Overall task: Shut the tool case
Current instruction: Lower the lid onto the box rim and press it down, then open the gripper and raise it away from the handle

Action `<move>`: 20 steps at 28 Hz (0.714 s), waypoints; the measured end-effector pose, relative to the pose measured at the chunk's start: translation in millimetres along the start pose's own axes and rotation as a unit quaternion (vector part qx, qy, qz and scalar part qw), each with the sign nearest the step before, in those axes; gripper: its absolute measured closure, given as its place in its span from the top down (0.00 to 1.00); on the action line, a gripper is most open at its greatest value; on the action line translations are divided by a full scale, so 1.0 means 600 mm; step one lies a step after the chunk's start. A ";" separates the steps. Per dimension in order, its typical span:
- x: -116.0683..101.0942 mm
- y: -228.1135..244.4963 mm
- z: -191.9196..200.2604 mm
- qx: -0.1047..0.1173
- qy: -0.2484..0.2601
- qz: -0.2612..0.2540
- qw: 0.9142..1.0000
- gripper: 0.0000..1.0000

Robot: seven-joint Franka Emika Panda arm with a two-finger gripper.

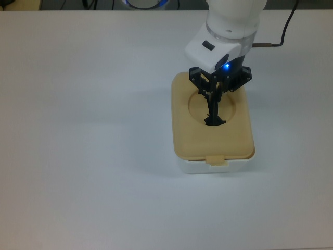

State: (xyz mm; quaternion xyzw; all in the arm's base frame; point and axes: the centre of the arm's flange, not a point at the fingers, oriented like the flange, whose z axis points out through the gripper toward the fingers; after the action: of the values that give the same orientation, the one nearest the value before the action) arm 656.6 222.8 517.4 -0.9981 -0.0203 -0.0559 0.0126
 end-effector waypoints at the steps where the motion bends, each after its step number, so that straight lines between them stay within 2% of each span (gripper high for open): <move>1: 0.001 0.000 -0.001 0.001 0.002 0.003 1.000 0.19; 7: 0.003 -0.003 -0.009 0.003 0.008 0.008 1.000 0.40; 8: 0.003 -0.004 -0.010 0.003 0.009 0.009 1.000 0.47; 11: 0.003 -0.004 -0.011 0.003 0.009 0.009 1.000 0.56; 13: 0.002 -0.004 -0.011 0.003 0.008 0.009 1.000 0.66; 20: -0.007 0.001 -0.014 -0.006 -0.016 0.008 1.000 0.93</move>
State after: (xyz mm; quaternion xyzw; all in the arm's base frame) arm 651.4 222.0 525.5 -0.9991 -0.0118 -0.0403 0.0071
